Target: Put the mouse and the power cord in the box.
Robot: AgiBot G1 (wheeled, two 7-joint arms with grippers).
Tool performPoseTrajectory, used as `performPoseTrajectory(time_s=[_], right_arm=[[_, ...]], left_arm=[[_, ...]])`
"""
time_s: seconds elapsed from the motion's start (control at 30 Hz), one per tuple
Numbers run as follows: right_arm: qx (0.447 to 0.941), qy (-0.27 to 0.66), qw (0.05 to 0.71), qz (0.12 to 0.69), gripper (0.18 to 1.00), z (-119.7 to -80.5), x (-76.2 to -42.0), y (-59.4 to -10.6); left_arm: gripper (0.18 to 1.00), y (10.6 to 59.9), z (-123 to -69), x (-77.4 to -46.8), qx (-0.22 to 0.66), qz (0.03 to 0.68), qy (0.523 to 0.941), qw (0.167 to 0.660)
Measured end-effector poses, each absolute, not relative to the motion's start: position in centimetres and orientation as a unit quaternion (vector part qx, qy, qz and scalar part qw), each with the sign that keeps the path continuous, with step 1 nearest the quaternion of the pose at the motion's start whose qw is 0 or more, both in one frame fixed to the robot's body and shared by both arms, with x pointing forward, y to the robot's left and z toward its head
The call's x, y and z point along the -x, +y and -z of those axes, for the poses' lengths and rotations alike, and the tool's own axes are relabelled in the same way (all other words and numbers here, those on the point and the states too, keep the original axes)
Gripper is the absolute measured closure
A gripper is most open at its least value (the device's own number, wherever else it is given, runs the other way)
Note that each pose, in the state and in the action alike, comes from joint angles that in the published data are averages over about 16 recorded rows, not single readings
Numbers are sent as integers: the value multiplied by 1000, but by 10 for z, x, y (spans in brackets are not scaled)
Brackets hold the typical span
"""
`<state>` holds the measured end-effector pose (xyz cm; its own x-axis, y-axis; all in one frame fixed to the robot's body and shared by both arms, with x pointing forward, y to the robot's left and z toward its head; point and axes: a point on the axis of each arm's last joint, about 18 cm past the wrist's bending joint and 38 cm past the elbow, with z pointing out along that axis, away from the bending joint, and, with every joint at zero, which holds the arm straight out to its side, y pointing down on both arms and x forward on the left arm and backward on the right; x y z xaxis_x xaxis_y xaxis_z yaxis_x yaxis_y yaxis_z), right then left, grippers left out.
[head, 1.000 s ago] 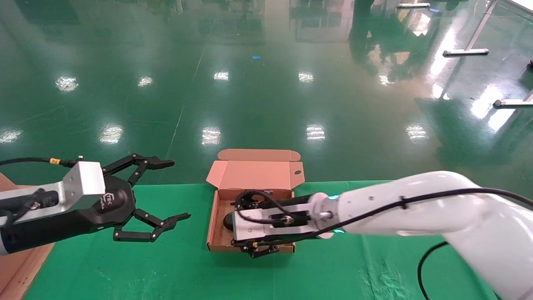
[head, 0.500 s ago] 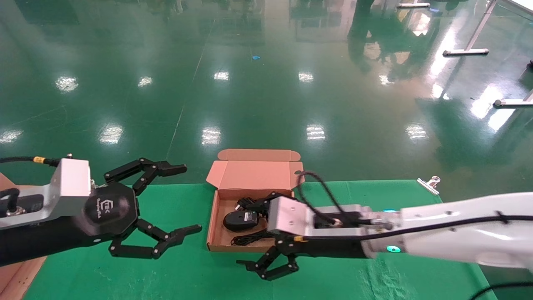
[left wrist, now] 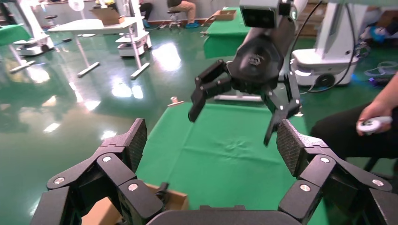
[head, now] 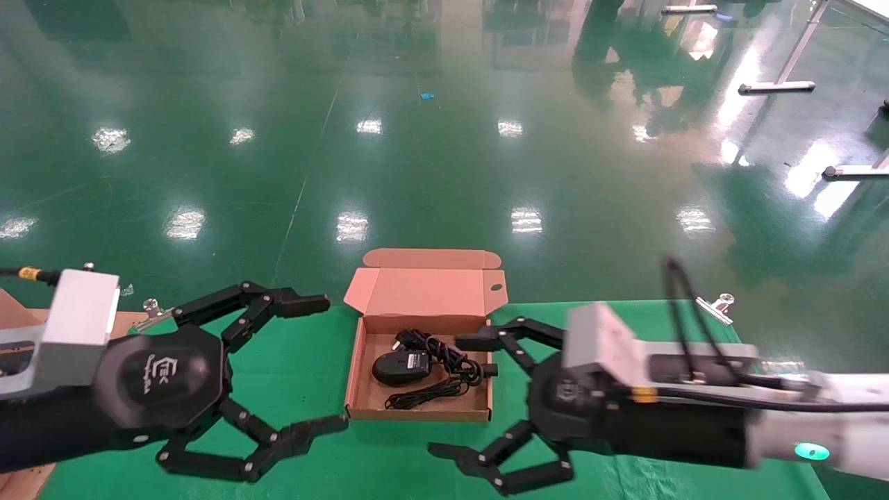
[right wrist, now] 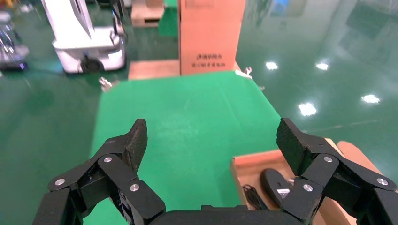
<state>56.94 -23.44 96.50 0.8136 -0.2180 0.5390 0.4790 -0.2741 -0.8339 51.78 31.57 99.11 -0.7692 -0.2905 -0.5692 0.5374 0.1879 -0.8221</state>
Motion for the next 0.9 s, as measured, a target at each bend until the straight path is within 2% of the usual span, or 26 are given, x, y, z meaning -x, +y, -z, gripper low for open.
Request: performPoseTrajectory(time_s=[0.53, 0.9], right_arm=[[707, -99, 655, 249, 178, -990, -486, -296], [702, -110, 661, 241, 178, -995, -463, -308]], left_arm=[[184, 301, -992, -479, -101, 657, 703, 253], [184, 298, -992, -470, -106, 660, 706, 236]])
